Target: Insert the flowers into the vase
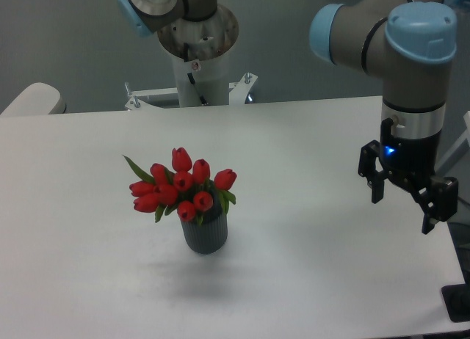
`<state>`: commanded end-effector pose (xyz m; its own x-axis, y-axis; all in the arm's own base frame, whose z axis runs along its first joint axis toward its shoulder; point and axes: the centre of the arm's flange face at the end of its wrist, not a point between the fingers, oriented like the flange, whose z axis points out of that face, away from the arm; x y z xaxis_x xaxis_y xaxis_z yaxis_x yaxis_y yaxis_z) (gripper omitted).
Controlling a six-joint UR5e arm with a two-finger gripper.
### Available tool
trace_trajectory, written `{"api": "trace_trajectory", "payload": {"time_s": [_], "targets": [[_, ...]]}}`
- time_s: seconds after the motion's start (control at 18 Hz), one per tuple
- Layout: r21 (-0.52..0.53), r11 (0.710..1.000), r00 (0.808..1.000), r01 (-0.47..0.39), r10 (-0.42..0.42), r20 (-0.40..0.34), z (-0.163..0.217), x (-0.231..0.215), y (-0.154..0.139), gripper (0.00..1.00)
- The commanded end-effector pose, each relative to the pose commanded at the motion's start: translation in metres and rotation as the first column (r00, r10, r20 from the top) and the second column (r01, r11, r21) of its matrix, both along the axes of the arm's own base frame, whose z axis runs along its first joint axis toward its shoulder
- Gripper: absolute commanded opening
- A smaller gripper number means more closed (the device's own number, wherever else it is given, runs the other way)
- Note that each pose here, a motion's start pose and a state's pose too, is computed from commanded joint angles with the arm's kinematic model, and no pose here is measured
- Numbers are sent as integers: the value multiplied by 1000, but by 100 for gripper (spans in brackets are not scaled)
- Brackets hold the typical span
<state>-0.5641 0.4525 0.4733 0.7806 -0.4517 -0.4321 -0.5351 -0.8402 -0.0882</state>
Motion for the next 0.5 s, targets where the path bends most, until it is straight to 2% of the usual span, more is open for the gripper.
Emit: {"api": "trace_trajectory", "payload": {"time_s": [0.5], "targets": [[-8, 1000, 1000, -2, 2, 0, -2, 1, 0, 100]]}}
